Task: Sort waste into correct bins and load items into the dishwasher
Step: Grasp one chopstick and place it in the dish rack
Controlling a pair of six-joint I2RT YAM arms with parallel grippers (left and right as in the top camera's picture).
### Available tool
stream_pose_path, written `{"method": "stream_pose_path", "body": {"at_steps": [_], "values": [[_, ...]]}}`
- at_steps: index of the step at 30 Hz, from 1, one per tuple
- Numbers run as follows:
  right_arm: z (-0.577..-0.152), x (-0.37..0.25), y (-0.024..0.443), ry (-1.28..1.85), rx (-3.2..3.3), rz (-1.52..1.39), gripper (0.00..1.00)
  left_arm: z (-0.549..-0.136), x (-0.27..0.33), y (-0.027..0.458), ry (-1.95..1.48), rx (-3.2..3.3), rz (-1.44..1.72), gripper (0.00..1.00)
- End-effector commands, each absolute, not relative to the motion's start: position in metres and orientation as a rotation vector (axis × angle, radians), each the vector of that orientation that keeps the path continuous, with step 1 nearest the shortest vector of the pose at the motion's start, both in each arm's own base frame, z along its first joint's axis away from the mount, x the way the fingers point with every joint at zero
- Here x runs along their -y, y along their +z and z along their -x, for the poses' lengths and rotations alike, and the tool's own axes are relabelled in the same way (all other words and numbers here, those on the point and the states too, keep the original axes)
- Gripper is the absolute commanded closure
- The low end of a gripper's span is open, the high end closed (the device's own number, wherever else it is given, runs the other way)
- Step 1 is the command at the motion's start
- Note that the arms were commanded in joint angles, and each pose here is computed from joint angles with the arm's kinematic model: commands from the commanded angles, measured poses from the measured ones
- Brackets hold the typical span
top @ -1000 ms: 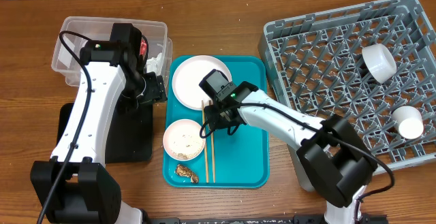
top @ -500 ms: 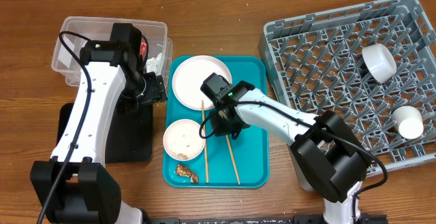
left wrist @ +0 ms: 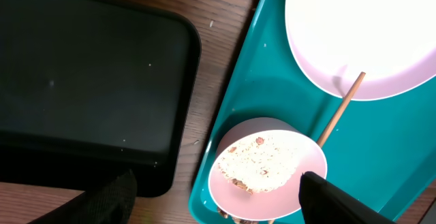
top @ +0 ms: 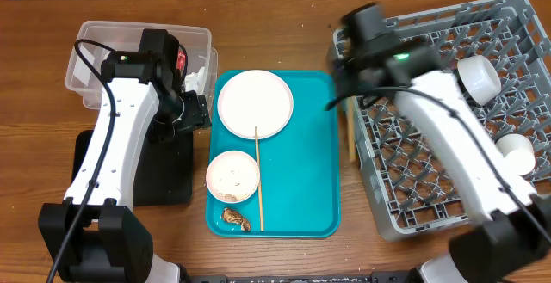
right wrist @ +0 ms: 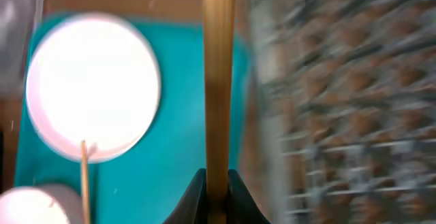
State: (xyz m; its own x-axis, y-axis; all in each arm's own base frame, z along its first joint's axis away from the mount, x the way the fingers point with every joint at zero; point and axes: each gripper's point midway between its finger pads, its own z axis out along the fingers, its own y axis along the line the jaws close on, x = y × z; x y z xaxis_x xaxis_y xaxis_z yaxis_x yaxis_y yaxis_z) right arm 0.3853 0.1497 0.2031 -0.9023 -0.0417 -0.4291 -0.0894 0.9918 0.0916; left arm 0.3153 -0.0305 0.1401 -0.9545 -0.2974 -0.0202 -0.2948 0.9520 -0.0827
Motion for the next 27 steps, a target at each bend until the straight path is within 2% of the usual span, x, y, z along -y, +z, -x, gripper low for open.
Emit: {"method": "stream_pose_path", "body": {"at_steps": [1, 6, 13, 14, 15, 16, 18, 23, 27], "values": [[-0.388, -0.108, 0.212, 0.064, -2.691, 0.175, 0.96, -0.318, 0.031, 0.151, -0.135, -3.032, 0.471, 0.22], [-0.368, -0.083, 0.173, 0.021, -2.842, 0.228, 0.96, -0.319, 0.031, 0.151, -0.136, -3.030, 0.471, 0.21], [-0.342, -0.084, 0.114, 0.050, -2.961, 0.243, 0.96, -0.318, 0.031, 0.151, -0.136, -3.031, 0.471, 0.22], [-0.339, -0.083, 0.106, 0.048, -2.973, 0.244, 0.94, -0.318, 0.031, 0.151, -0.136, -3.031, 0.471, 0.22], [-0.336, -0.082, 0.101, 0.046, -2.981, 0.244, 0.83, -0.318, 0.031, 0.151, -0.136, -3.032, 0.471, 0.22], [-0.337, -0.082, 0.101, 0.046, -2.981, 0.244, 0.75, -0.318, 0.031, 0.151, -0.136, -3.032, 0.471, 0.22], [-0.339, -0.083, 0.105, 0.048, -2.969, 0.244, 0.68, -0.318, 0.031, 0.151, -0.136, -3.031, 0.471, 0.22], [-0.355, -0.089, 0.141, 0.080, -2.905, 0.241, 0.65, -0.318, 0.031, 0.151, -0.136, -3.032, 0.471, 0.22], [-0.370, -0.123, 0.188, 0.295, -2.801, 0.246, 0.63, -0.318, 0.031, 0.151, -0.136, -3.031, 0.471, 0.22]]}}
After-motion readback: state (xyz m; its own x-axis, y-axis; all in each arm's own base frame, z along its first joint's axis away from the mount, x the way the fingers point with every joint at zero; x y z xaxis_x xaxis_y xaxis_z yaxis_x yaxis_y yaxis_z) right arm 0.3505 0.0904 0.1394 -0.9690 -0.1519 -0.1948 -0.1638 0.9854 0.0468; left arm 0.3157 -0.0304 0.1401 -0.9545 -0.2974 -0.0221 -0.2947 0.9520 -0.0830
